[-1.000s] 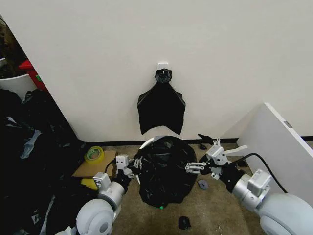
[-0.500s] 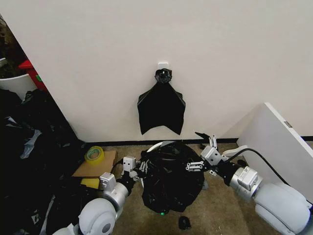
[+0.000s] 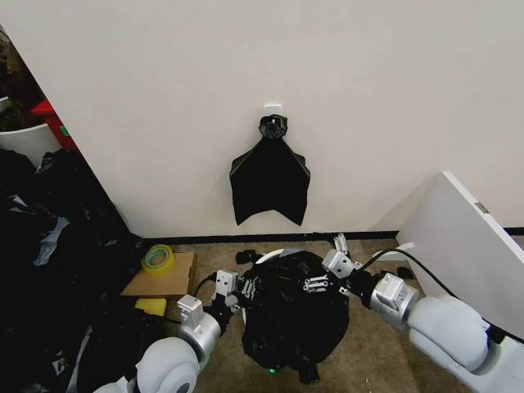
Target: Place the garbage bag over the trash bin.
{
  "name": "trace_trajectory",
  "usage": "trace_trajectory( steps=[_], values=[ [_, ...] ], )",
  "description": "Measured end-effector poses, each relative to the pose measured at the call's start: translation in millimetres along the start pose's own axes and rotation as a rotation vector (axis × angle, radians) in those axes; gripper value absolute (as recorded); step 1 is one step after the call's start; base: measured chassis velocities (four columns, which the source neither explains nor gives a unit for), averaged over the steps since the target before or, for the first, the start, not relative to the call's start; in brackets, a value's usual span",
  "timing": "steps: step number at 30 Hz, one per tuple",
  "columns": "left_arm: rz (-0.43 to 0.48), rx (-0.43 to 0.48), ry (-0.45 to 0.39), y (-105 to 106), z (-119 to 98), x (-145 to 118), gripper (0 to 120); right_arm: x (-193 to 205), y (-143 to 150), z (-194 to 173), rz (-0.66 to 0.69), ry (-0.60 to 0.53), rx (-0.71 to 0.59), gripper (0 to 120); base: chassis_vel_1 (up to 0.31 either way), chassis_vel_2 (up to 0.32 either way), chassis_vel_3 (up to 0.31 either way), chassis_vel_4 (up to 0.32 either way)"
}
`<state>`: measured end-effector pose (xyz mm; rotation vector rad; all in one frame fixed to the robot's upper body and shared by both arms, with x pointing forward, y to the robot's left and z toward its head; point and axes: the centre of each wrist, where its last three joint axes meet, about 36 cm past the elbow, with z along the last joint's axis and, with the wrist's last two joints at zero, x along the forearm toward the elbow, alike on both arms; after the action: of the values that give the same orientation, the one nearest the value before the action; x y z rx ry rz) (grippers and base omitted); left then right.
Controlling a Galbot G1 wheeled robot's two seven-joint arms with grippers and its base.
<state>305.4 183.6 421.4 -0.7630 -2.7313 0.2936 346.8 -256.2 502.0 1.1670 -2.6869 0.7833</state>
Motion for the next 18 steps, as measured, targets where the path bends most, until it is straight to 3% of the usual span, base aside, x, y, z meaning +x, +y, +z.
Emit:
trace_trajectory(
  steps=[8, 11, 18],
  values=[
    [0.007, -0.008, 0.003, -1, 1, 2, 4, -16, -2, 5, -0.013, 0.012, 0.006, 77, 0.000, 0.000, 0.000, 0.000],
    [0.009, -0.008, 0.002, -2, 1, 2, 4, -19, -1, 10, -0.027, 0.027, 0.011, 62, 0.000, 0.000, 0.000, 0.000],
    [0.012, -0.003, 0.000, -3, 1, 2, 4, -22, 2, 15, -0.028, 0.038, 0.024, 46, 0.000, 0.000, 0.000, 0.000]
  ],
)
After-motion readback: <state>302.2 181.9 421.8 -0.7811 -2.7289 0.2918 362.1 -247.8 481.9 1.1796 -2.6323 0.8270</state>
